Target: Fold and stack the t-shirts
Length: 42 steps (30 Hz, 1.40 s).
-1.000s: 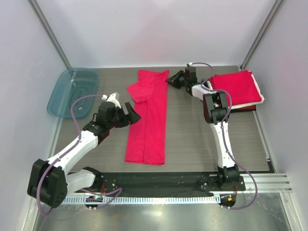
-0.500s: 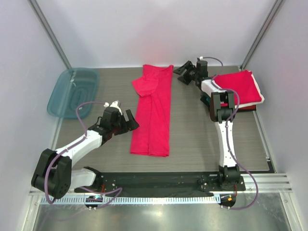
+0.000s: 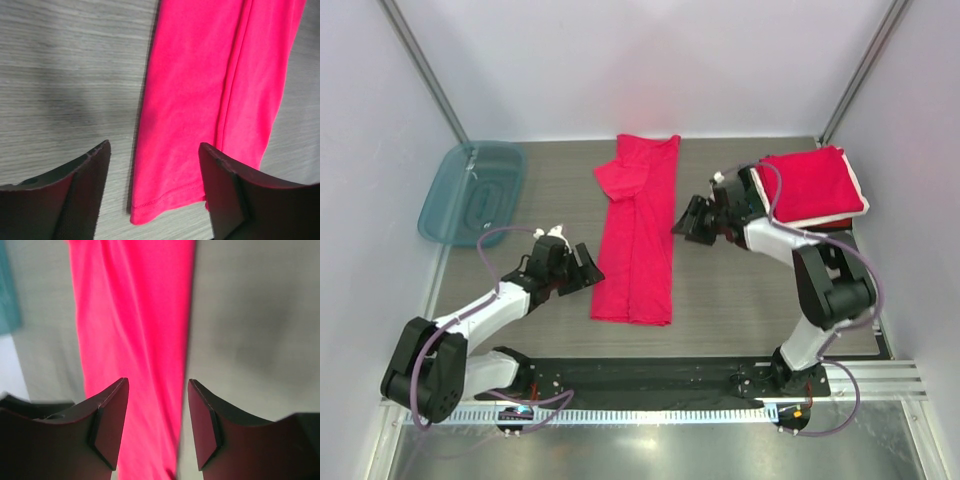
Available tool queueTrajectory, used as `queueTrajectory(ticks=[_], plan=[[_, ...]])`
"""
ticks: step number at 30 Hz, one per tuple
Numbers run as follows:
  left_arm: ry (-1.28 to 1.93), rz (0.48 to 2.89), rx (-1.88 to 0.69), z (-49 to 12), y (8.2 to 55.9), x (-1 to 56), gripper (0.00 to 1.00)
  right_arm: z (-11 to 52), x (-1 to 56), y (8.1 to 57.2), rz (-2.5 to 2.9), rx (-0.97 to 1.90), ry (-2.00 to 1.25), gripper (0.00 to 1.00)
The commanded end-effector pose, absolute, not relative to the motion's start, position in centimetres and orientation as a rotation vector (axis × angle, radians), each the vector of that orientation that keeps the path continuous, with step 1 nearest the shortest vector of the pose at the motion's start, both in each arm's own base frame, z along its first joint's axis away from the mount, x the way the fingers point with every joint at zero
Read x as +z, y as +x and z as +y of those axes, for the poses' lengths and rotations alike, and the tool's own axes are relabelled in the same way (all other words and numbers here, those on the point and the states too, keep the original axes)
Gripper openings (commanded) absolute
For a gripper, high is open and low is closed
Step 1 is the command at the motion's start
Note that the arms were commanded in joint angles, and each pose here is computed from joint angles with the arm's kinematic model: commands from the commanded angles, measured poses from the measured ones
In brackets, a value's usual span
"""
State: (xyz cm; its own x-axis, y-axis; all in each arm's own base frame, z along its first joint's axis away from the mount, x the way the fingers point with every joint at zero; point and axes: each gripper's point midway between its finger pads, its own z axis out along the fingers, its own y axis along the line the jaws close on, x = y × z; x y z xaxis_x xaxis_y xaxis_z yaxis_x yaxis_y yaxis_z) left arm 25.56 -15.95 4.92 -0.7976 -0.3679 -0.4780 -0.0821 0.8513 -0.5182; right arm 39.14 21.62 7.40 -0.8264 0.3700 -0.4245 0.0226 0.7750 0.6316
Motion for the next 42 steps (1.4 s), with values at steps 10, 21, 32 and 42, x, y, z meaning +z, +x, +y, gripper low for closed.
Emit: queueTrajectory(ticks=[10,21,32,42], plan=[[-0.342,2.503,-0.744,-16.2,22.3,4.3,0.58,23.5,6.5,23.5,2.522,0.831,0.243,0.52],[-0.354,2.584,-0.724,-15.5,19.7,2.8,0.58,26.2,3.3,17.1,2.654,0.882,0.200,0.48],[-0.340,2.619,-0.771,-15.9,18.4,2.3,0.52,27.0,2.0,16.2,2.675,0.938,0.249,0.21],[-0.317,2.660,-0.806,-16.3,17.6,1.8,0.34,26.4,2.8,16.4,2.644,0.916,0.251,0.01]])
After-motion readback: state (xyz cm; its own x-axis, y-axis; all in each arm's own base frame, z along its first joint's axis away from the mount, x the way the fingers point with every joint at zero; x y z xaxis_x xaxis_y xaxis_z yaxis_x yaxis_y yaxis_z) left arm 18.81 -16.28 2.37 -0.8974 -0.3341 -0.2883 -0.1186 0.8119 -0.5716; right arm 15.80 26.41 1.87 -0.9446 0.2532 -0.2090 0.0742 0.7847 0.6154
